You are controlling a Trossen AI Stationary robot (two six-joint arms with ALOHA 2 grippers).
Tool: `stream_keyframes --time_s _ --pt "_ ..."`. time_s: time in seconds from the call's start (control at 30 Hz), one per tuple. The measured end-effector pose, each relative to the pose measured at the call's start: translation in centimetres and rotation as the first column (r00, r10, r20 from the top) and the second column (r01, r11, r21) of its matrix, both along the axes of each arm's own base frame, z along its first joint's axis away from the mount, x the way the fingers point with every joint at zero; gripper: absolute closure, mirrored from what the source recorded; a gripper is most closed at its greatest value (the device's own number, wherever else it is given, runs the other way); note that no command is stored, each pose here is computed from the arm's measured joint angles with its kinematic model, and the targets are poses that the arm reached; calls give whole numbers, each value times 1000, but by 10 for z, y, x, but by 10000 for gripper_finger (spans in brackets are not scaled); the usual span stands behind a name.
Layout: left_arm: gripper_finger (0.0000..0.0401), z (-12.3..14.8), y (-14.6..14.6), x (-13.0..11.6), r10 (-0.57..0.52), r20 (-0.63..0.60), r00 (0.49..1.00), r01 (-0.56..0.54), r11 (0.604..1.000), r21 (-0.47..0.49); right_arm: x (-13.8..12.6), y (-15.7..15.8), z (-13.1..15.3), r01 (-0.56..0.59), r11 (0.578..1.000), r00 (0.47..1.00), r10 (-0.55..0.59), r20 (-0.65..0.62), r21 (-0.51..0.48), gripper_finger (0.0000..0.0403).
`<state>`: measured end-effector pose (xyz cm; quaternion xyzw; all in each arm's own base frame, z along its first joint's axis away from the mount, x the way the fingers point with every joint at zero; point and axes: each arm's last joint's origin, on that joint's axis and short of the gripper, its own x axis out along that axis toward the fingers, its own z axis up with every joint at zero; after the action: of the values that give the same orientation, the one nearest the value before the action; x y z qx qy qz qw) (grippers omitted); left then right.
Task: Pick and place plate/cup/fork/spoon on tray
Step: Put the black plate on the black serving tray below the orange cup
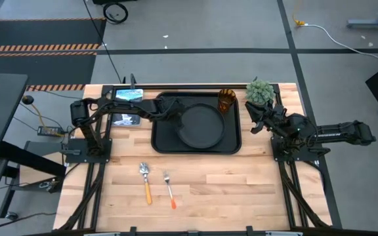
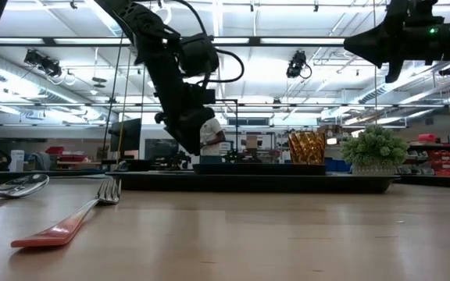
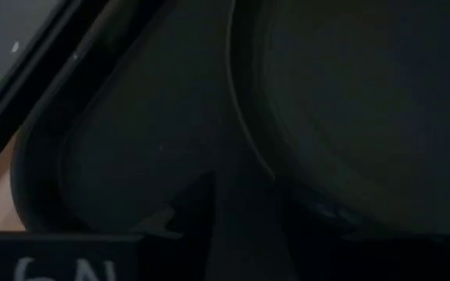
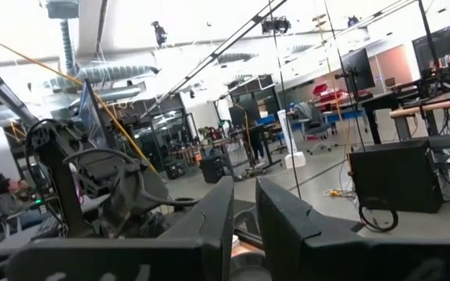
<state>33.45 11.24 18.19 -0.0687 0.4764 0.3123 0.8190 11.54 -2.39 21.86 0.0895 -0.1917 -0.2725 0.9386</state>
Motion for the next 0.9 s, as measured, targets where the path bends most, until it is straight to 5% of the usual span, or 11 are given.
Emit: stream_keyframes --time_s 0.53,0.9 --pt "257 45 -10 -20 -50 47 998 49 998 27 1 1 -2 -32 999 999 32 -14 7 339" --pt "257 9 2 -15 -27 -77 997 25 999 -23 4 7 -3 -114 993 993 113 -44 -29 339"
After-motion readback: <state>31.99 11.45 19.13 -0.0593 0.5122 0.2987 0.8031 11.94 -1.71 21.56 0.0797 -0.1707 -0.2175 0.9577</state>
